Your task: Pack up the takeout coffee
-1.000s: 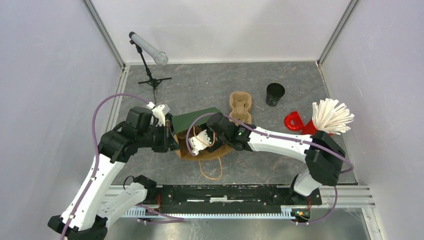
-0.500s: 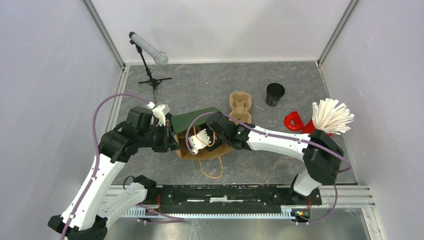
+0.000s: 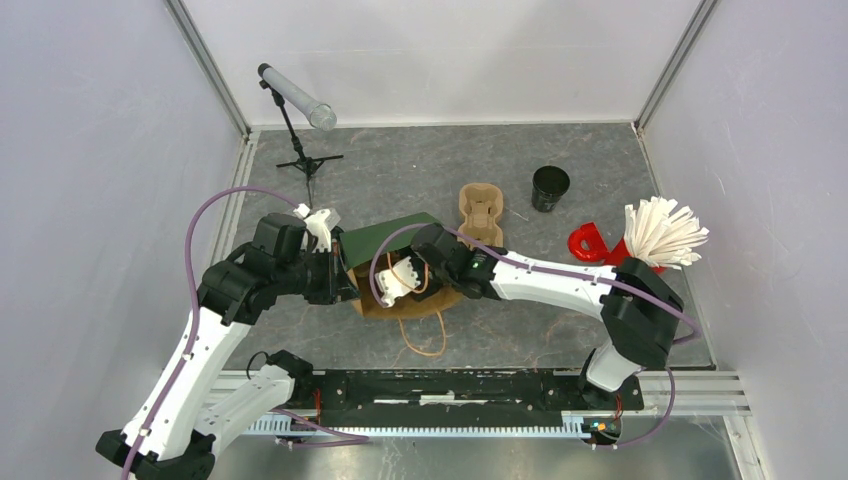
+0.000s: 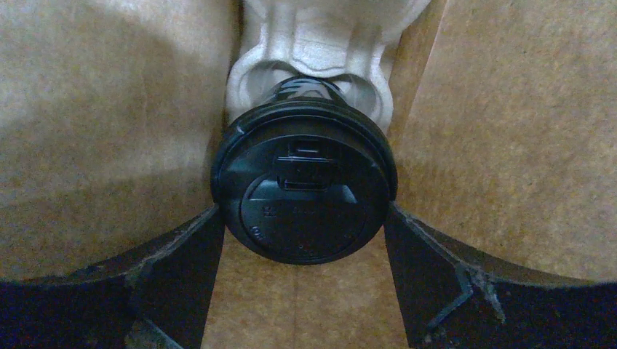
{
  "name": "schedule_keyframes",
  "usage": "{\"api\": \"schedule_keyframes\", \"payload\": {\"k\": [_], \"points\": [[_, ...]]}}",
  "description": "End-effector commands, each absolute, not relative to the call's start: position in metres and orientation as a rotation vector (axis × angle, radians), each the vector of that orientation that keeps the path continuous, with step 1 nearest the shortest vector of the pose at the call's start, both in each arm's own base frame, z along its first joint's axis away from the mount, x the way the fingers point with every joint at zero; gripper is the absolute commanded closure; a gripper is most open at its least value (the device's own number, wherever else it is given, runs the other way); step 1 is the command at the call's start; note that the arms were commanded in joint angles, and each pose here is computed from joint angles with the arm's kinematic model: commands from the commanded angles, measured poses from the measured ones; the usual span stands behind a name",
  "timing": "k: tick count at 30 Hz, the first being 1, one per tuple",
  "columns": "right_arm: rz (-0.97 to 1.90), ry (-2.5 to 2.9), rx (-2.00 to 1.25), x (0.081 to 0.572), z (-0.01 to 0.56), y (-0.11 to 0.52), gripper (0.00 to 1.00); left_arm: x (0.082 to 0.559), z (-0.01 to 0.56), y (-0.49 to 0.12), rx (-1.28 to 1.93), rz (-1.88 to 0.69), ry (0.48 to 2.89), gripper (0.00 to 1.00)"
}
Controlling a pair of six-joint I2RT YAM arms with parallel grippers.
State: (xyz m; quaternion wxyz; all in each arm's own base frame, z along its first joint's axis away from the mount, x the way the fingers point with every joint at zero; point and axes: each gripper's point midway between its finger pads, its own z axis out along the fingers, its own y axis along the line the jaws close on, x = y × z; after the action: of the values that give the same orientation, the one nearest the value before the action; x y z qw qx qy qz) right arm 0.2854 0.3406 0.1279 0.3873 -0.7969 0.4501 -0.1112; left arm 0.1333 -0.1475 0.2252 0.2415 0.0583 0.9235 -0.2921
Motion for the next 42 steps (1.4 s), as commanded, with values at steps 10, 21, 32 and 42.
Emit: {"api": "schedule_keyframes", "payload": {"k": [10, 21, 32, 42], "points": [[-0.303, 1.239, -2.071, 0.289, 0.109, 0.324, 0.09, 0.129, 0.230, -0.155, 0.188, -0.865, 2.517, 0.98], [-0.283, 1.183, -2.035, 0.284, 0.136, 0.324, 0.05, 0.132, 0.232, -0.156, 0.178, -0.863, 2.521, 0.98], [-0.228, 1.165, -2.018, 0.274, 0.146, 0.330, 0.09, 0.133, 0.230, -0.156, 0.174, -0.859, 2.529, 0.98], [-0.253, 1.164, -1.999, 0.276, 0.150, 0.328, 0.05, 0.133, 0.229, -0.156, 0.175, -0.857, 2.532, 0.98]]}}
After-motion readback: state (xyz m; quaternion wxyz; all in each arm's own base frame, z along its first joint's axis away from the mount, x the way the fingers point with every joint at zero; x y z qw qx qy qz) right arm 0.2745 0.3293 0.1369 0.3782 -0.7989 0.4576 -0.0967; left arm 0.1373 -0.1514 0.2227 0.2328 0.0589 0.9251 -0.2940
